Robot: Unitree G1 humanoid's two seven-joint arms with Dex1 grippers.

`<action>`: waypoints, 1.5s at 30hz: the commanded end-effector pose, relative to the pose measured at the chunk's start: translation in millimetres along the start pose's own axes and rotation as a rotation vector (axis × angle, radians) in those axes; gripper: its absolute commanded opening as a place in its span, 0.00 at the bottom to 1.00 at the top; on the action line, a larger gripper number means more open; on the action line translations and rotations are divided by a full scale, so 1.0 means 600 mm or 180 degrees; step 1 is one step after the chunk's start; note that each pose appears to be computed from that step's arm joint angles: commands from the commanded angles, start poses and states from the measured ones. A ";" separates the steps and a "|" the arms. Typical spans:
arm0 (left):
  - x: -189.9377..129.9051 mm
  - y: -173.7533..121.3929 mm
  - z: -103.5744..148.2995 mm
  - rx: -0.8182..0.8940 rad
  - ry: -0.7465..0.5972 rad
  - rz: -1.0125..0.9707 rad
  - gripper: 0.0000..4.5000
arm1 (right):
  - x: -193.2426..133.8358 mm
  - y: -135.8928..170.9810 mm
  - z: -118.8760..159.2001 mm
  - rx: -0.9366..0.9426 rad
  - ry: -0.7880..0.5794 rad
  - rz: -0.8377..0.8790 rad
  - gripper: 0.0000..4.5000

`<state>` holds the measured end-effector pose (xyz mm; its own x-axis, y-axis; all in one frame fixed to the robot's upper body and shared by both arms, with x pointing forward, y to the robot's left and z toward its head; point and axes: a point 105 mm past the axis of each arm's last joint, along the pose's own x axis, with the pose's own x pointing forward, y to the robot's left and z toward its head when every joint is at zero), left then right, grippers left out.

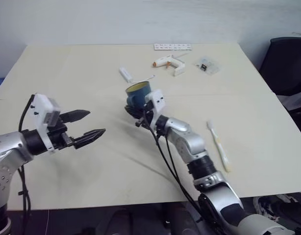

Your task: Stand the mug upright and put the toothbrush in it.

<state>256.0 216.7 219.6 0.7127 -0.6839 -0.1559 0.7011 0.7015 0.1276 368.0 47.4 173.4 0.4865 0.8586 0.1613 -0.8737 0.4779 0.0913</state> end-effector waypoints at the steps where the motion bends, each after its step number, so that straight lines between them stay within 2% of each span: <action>1: -0.018 -0.003 0.013 0.0115 -0.0018 0.0131 1.00 | 0.005 -0.008 0.013 0.0022 -0.0267 0.0028 0.00; 4: -0.026 -0.005 0.007 0.0133 0.0053 0.0198 1.00 | 0.003 -0.006 -0.010 0.0138 -0.0214 0.0108 0.00; 7: -0.028 -0.008 0.005 0.0158 0.0074 0.0202 1.00 | -0.005 -0.008 -0.036 0.0168 -0.0062 0.0119 0.17; 14: -0.012 -0.003 0.006 0.0205 0.0066 0.0116 1.00 | -0.032 -0.020 -0.055 0.0107 0.0124 0.0032 0.71; 18: 0.011 -0.004 0.009 0.0233 0.0017 -0.0033 1.00 | -0.067 -0.028 -0.061 -0.0273 0.0484 -0.0045 0.99; 20: 0.020 -0.004 0.007 0.0229 -0.0001 -0.0089 1.00 | -0.091 -0.034 -0.058 -0.0360 0.0642 -0.0152 0.99; 24: 0.035 -0.008 -0.001 0.0236 0.0010 -0.0199 1.00 | -0.169 -0.066 -0.038 -0.0663 0.0898 -0.0785 0.99; 26: 0.042 -0.019 -0.004 0.0234 0.0027 -0.0346 1.00 | -0.223 -0.073 -0.010 -0.0814 0.1019 -0.1180 0.99; 28: 0.051 -0.036 -0.009 0.0214 0.0063 -0.0577 1.00 | -0.283 -0.069 0.020 -0.0791 0.1086 -0.1619 0.99; 32: 0.068 -0.074 -0.032 0.0235 0.0219 -0.1031 1.00 | -0.372 -0.054 0.035 -0.0787 0.1335 -0.2384 0.99; 36: 0.082 -0.092 -0.038 0.0300 0.0221 -0.1285 1.00 | -0.417 -0.046 0.037 -0.0746 0.1538 -0.2743 0.99; 40: 0.092 -0.104 -0.033 0.0363 0.0172 -0.1517 1.00 | -0.467 -0.062 0.022 -0.0508 0.1665 -0.3157 0.99; 45: 0.105 -0.097 -0.029 0.0426 0.0109 -0.1514 1.00 | -0.466 -0.060 -0.020 0.0144 0.1674 -0.2930 0.99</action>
<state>259.0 137.6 179.5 0.3134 -0.9103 -0.2706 0.9491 0.2910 0.1203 263.9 -207.7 112.2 0.8898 0.1214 -0.4399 -0.1547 0.9871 -0.0404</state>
